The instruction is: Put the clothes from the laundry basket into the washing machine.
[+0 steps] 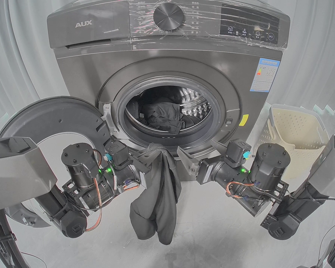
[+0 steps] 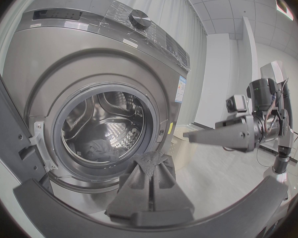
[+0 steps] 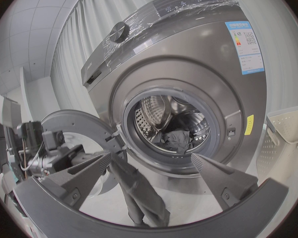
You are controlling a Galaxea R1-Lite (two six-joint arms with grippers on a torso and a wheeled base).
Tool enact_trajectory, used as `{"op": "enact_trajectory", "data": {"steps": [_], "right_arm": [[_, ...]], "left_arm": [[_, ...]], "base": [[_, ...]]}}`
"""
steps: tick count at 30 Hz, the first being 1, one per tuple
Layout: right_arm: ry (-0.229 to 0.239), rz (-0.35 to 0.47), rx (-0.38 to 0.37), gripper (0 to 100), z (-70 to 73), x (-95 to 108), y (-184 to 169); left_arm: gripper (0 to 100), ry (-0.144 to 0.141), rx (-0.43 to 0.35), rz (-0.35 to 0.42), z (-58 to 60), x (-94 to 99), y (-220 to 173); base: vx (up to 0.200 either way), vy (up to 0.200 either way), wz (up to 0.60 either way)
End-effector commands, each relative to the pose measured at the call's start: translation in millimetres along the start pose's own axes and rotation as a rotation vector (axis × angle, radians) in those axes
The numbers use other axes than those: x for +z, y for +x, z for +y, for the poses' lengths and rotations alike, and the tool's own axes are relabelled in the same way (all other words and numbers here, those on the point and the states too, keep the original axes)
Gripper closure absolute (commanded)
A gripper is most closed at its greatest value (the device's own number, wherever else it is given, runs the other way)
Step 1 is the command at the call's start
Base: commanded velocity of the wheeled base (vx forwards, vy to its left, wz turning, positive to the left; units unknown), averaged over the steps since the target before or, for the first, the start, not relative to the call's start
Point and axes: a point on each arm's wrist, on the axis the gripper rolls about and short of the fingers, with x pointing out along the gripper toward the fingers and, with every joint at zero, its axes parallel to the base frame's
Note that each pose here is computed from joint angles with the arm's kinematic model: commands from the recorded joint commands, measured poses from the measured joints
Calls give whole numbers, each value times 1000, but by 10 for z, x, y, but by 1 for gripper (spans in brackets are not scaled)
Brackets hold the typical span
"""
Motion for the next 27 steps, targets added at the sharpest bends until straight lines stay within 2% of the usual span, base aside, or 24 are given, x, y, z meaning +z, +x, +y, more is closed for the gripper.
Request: {"op": "enact_trajectory", "data": {"steps": [1, 13, 15, 27], "right_arm": [[-14, 49, 7, 0, -32, -114, -59], [-41, 109, 20, 0, -42, -306, -37], [-57, 117, 24, 0, -58, -342, -18], [-63, 127, 29, 0, -70, -435, 82]], "left_arm": [[100, 3, 0, -18, -1, 49, 5], [100, 8, 0, -46, 1, 150, -24], [100, 8, 0, -46, 1, 150, -24], [100, 10, -1, -55, 1, 173, -24]], "base": [[0, 0, 0], [0, 0, 0], [0, 0, 0], [0, 0, 0]]}}
